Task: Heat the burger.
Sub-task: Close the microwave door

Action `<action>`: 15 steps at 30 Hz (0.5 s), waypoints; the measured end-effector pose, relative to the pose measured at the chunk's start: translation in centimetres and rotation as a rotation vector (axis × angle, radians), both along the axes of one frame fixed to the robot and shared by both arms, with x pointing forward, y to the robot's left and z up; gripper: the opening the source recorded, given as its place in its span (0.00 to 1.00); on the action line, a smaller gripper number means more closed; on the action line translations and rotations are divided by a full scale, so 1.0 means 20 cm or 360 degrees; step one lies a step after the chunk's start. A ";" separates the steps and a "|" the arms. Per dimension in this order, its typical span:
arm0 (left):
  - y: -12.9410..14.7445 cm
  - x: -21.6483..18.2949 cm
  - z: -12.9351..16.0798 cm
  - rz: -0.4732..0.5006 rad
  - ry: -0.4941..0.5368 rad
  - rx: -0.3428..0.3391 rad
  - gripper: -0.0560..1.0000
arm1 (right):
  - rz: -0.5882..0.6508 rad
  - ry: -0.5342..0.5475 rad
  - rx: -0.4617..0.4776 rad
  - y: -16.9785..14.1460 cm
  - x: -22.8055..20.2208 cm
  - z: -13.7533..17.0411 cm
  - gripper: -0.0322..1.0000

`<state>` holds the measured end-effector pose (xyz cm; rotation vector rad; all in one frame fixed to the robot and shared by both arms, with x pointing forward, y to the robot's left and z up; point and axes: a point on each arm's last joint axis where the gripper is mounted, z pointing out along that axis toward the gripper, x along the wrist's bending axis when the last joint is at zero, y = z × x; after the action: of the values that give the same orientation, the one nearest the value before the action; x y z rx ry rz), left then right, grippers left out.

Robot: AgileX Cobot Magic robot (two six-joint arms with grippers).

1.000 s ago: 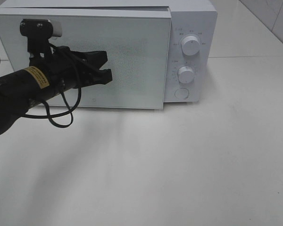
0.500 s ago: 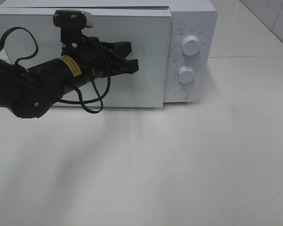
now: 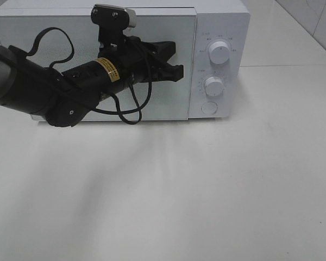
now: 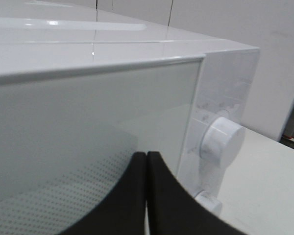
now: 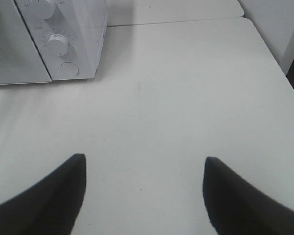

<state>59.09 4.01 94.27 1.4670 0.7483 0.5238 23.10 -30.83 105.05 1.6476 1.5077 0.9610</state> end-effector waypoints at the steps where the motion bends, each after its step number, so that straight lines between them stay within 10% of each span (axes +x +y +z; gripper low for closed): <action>1: 0.00 0.00 0.00 0.0000 0.0000 0.0000 0.05 | 0.0000 0.0000 0.0000 0.00 0.00 0.00 0.65; 15: -0.03 0.00 -0.01 -0.0019 0.0084 0.0005 0.05 | 0.0001 0.0000 0.0001 0.00 0.00 0.00 0.65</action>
<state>59.16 3.33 94.16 1.4922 0.7799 0.4791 23.10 -30.83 105.05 1.6479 1.5081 0.9620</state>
